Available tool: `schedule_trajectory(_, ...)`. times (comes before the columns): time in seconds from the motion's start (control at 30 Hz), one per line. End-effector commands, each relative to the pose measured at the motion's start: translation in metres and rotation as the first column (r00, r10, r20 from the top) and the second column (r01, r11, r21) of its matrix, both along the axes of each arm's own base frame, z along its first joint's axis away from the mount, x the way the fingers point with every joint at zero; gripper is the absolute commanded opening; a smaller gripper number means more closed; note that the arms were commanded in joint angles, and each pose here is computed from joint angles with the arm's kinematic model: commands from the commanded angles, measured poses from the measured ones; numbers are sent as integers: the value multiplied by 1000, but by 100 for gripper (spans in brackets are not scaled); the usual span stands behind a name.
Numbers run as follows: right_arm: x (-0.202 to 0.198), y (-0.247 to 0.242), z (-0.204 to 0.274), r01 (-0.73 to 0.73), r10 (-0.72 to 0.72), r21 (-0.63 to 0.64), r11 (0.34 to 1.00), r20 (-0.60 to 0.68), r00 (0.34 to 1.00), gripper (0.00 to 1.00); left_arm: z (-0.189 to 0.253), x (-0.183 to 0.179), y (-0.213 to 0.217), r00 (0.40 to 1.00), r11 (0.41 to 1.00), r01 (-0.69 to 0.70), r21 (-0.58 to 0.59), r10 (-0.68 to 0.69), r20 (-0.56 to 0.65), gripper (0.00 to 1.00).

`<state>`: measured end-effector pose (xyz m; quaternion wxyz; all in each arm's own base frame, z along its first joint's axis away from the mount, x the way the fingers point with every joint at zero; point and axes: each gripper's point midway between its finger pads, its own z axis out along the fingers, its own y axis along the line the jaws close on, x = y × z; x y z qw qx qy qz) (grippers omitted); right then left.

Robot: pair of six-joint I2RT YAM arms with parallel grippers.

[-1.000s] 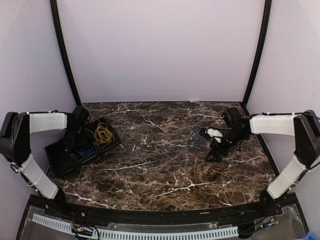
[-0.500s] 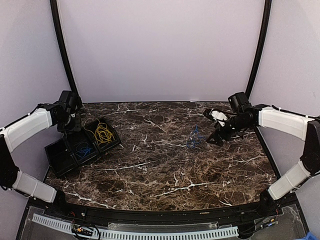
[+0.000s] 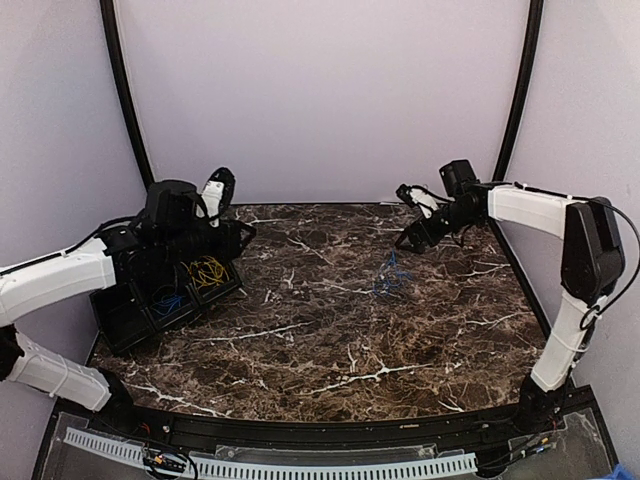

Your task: Untangle the cables

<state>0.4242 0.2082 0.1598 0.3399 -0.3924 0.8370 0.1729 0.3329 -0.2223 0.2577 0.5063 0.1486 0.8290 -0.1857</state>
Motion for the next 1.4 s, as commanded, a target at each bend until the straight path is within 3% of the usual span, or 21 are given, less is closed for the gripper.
schedule_trajectory(0.0,-6,10,-32,-5,12,41,999,-157,987,91,-11,-30,-64,983,983,181,-16,-180,33,42)
schedule_trajectory(0.17,3,12,-57,22,-15,28,999,-223,975,81,-28,-77,-122,947,947,321,-20,-321,28,42)
schedule_trajectory(0.37,5,17,-73,16,-6,36,999,-271,963,63,-50,-104,-158,920,920,392,-8,-392,-7,42)
schedule_trajectory(0.5,3,22,-80,4,14,57,998,-308,951,39,-63,-108,-173,909,910,415,3,-415,-36,42)
schedule_trajectory(0.7,-5,24,-86,-7,32,74,997,-341,939,31,-67,-107,-186,907,907,421,5,-420,-27,42)
schedule_trajectory(0.97,-25,34,-71,-73,129,163,984,-368,921,0,-75,-99,-197,916,916,400,-1,-400,-23,42)
schedule_trajectory(1.2,-70,38,-3,-191,261,259,947,-272,926,0,-66,-91,-208,911,912,410,7,-409,48,45)
schedule_trajectory(1.37,-121,49,38,-329,412,321,888,-239,879,0,-53,-85,-215,912,917,399,-3,-396,109,45)
